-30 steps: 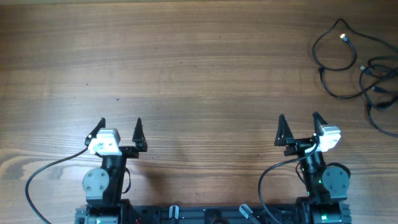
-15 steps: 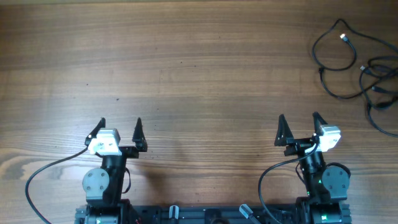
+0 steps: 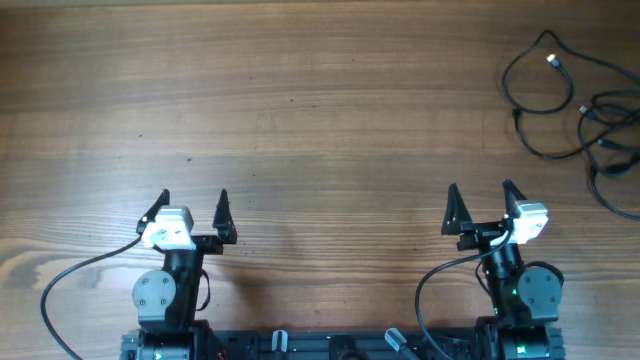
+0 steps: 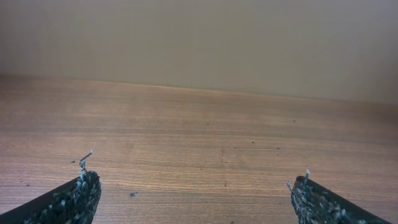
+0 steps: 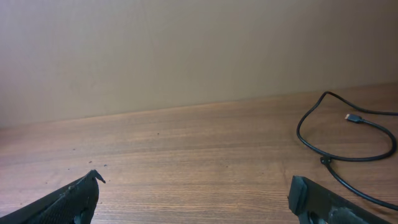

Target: Untangle cables

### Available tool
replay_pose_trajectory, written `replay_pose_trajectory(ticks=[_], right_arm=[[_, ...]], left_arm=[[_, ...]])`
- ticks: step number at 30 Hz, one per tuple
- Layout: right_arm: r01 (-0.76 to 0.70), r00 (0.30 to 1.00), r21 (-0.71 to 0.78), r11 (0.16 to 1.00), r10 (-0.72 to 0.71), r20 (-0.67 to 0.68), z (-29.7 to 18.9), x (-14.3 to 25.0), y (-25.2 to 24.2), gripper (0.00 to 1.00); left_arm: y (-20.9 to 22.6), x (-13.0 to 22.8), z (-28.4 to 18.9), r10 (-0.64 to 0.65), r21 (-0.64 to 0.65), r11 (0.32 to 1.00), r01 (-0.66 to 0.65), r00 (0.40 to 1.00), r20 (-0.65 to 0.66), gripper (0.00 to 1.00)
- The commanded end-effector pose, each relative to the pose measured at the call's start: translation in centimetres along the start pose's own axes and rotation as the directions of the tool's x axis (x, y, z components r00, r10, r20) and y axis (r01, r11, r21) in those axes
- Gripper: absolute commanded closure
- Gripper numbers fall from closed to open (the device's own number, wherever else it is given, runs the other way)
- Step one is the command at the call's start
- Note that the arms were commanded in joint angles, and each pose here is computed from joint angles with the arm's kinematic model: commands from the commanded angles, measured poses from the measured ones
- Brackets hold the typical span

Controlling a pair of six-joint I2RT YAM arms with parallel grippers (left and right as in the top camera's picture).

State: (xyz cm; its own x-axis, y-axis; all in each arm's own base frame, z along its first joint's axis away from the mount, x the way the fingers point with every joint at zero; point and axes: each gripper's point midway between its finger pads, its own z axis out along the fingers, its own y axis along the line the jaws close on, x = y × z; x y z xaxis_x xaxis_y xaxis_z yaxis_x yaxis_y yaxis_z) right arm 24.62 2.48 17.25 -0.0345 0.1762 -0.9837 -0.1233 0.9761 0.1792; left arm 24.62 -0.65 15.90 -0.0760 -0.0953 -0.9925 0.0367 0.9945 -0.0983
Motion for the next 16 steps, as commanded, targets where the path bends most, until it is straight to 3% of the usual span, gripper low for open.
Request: replay_pose_trajectory(ticks=[1, 16], right_arm=[[-0.005, 1.000, -0.021, 1.000, 0.006, 0.015, -0.09, -0.33, 0.41, 0.00], [-0.005, 1.000, -0.021, 1.000, 0.006, 0.015, -0.09, -0.33, 0.41, 0.00]], left_arm=[[-0.06, 0.16, 0.00, 0.019, 0.007, 1.000, -0.019, 1.000, 0.000, 0.00], [-0.06, 0.16, 0.00, 0.019, 0.007, 1.000, -0.019, 1.000, 0.000, 0.00]])
